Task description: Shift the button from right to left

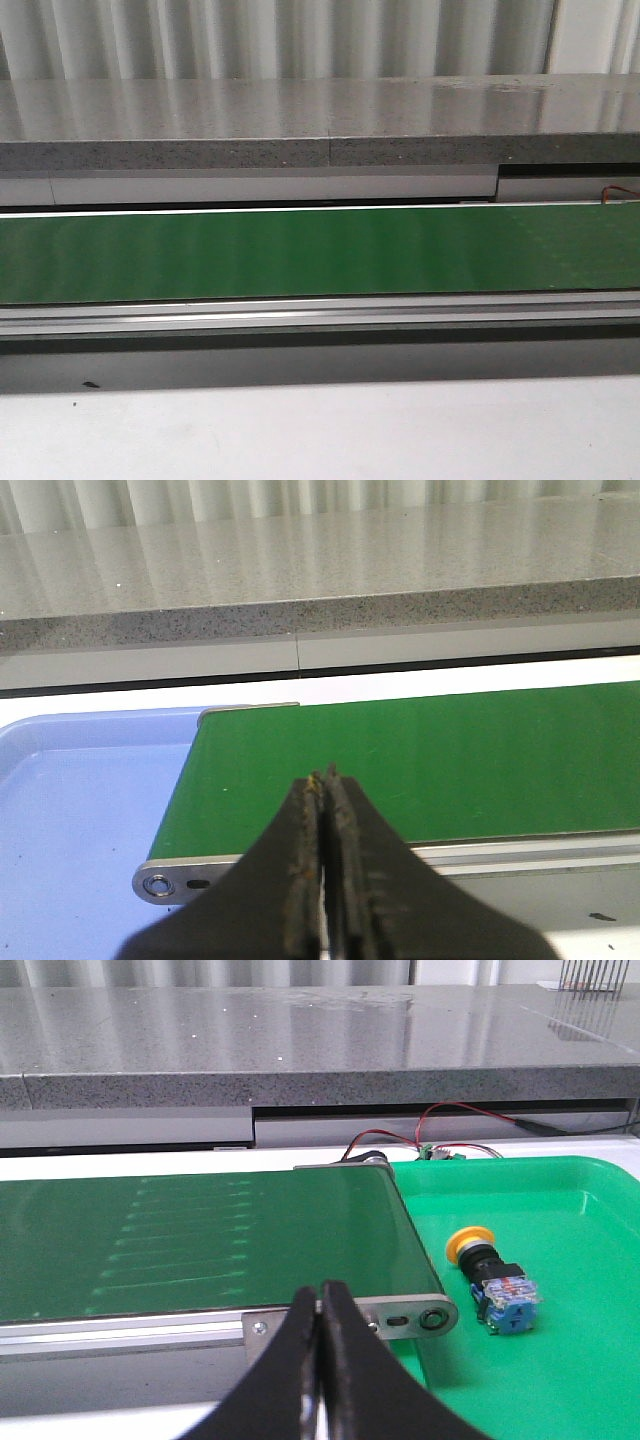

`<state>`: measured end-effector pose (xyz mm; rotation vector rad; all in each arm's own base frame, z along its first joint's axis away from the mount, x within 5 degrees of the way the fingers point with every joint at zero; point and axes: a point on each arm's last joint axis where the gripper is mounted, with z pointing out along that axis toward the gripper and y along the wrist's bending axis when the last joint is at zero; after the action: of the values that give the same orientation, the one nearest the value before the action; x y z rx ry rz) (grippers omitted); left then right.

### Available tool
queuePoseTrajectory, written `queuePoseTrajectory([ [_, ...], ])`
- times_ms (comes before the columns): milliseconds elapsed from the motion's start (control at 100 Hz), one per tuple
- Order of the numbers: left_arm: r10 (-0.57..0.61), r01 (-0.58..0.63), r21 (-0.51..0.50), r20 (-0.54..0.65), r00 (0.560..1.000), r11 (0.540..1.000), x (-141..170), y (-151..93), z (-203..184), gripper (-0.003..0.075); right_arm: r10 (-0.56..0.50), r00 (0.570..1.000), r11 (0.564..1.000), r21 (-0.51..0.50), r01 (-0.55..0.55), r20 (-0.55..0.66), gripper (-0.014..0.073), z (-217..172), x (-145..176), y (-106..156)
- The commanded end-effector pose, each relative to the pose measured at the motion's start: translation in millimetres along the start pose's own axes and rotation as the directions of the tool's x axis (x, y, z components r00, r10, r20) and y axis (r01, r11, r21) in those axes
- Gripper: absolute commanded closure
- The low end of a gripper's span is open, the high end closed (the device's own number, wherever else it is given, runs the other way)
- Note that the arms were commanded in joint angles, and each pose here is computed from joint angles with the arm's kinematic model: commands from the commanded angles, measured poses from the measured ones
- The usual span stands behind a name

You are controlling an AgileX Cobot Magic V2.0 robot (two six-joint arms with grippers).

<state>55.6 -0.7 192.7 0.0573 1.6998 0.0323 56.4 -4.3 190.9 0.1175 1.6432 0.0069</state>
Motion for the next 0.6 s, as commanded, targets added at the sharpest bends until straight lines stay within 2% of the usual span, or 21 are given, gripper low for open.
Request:
queuePoseTrajectory([
  [0,-0.010,0.010,-0.002,0.071,0.997,1.000,5,0,0,0.0741,-0.016,0.992,1.000,-0.014,0.018,0.123,0.0662,-4,-16,2],
  [400,-0.010,0.010,-0.002,0.071,0.997,1.000,5,0,0,0.0741,-0.016,0.991,1.000,-0.013,0.018,0.130,0.0662,-5,-19,2],
  [590,-0.010,0.010,-0.002,0.071,0.997,1.000,5,0,0,0.0741,-0.015,0.992,1.000,0.000,0.015,0.126,0.0662,-12,-58,4],
])
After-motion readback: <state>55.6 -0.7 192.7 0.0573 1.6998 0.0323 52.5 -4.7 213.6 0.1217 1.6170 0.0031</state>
